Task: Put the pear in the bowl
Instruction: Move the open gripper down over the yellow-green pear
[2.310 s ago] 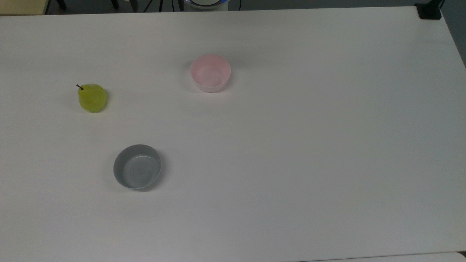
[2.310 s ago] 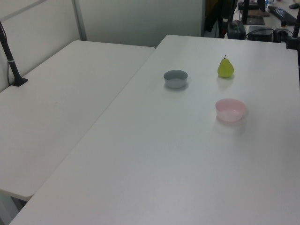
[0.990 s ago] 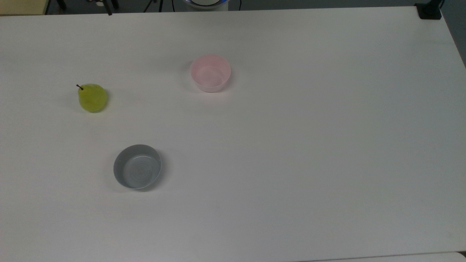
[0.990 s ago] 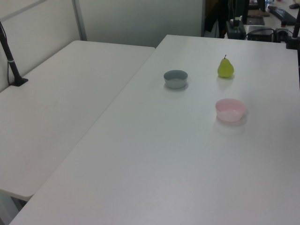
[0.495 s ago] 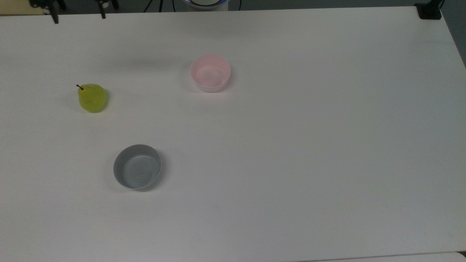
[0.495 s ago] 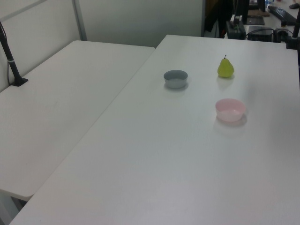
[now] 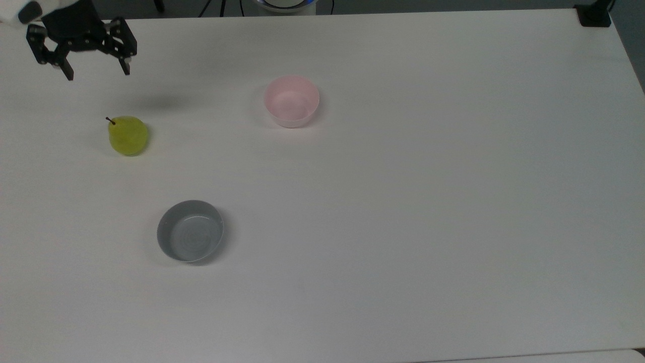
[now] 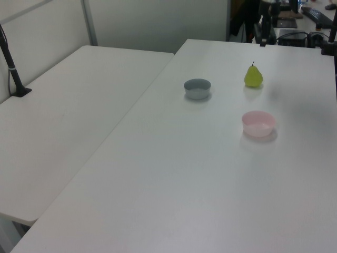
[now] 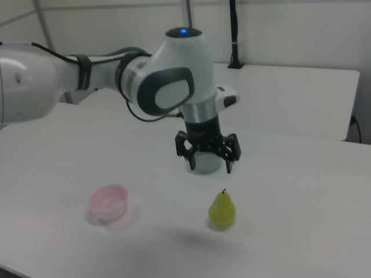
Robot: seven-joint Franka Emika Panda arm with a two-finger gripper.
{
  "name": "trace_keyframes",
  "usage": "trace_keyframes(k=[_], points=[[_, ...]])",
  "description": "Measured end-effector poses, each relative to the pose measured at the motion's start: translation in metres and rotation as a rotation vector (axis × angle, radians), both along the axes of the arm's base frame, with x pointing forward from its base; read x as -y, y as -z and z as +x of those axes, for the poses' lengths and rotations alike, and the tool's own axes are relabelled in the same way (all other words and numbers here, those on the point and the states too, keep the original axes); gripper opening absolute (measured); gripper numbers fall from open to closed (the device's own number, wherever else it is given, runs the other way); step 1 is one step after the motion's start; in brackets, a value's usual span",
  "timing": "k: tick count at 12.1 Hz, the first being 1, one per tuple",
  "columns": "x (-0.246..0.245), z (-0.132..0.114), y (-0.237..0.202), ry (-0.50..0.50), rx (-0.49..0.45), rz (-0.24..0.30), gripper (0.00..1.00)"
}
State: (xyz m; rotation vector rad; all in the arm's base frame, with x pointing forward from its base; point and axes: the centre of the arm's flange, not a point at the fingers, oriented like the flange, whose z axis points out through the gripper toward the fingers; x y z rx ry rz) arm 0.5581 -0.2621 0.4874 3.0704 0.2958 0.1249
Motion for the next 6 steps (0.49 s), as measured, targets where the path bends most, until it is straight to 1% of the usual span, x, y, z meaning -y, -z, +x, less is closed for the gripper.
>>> trace_keyframes(k=[3, 6], points=[[0.010, 0.007, 0.053, 0.037, -0.029, 0.010, 1.00], [0.012, 0.017, 0.094, 0.040, -0.060, 0.003, 1.00]])
